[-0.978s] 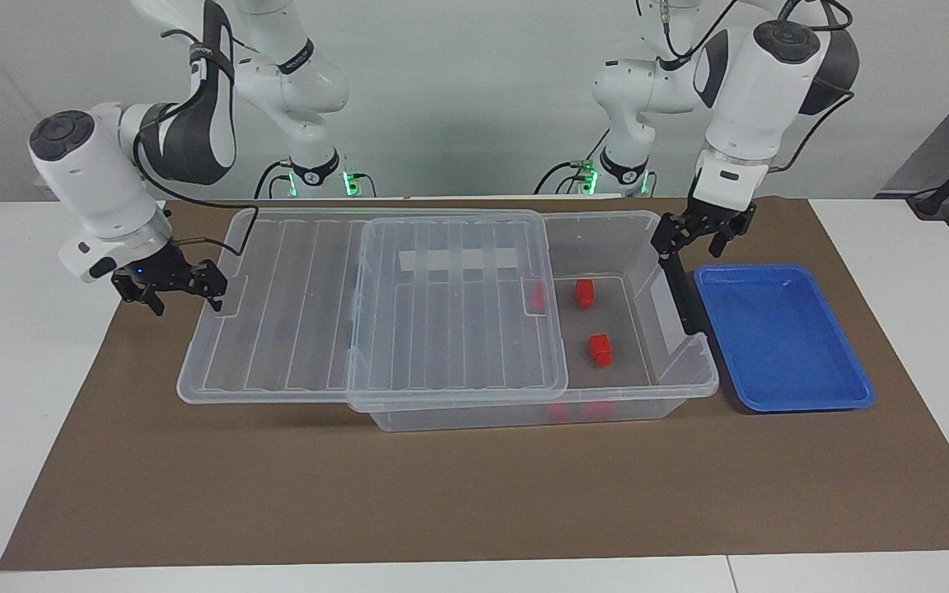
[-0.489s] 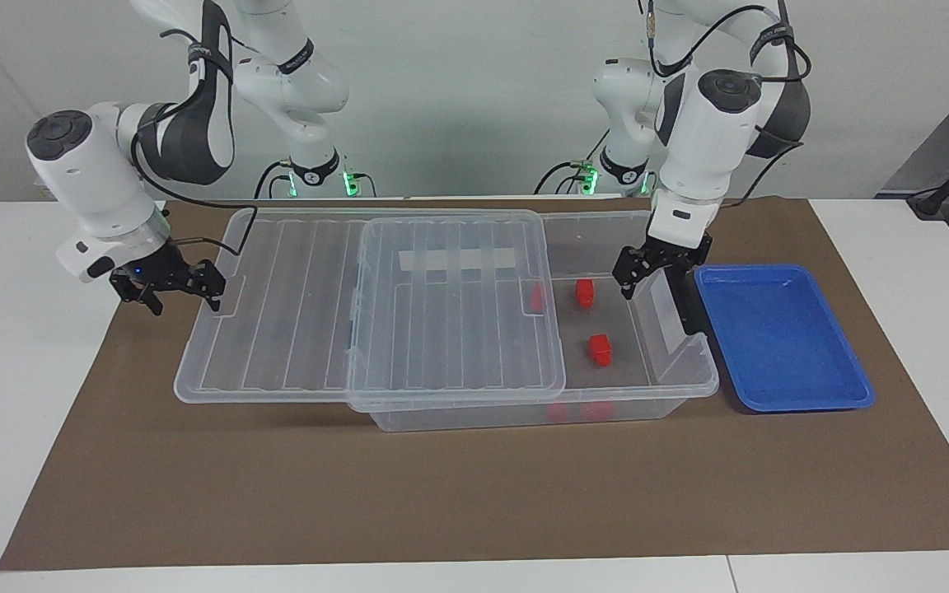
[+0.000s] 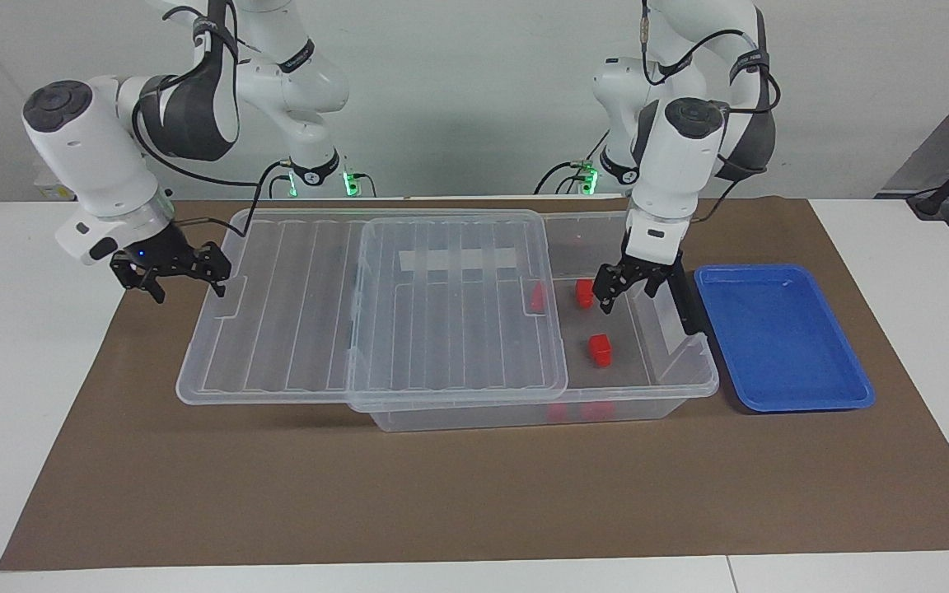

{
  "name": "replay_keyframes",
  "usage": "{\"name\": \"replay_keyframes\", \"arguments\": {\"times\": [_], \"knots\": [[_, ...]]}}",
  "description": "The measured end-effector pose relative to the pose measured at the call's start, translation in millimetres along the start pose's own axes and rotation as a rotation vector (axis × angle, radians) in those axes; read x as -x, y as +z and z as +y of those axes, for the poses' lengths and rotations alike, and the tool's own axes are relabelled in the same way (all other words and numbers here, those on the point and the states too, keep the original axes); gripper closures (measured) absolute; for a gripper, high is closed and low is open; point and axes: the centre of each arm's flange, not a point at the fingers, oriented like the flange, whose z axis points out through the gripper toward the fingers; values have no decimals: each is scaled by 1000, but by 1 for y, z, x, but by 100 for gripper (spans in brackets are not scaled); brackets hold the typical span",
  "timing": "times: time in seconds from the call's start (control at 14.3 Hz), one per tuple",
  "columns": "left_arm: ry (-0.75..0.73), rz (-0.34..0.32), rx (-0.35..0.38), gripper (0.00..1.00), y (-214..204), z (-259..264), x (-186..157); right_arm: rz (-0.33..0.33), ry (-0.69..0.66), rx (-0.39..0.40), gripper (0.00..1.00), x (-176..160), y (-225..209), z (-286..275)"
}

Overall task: Place red block in blue tray from box
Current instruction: 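Reach the left gripper into the open box toward a red block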

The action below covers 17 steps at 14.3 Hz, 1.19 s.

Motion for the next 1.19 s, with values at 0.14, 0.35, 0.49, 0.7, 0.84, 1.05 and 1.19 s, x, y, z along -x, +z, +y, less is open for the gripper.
{"name": "replay_keyframes", "arguments": {"times": [0.14,0.35,0.49,0.7,0.84,1.05,1.19], "knots": [[-8,4,5,0,13,-1,2,1,29,0,0,0,-25,-12],[-2,3,-3,0,30,-2,4,-8,105,-2,0,-3,-56,-50],[24,8,-21,0,41,2,6,-8,158,-2,0,-4,-72,-73],[77,-7,-29,0,73,25,24,-28,199,-1,0,0,-87,-78],[98,-24,-45,0,94,31,31,-51,210,0,0,5,-98,-75],[152,-33,-57,0,103,27,30,-45,222,0,0,10,-109,-69],[208,-34,-58,0,103,21,25,-43,228,0,0,10,-110,-66]]}}
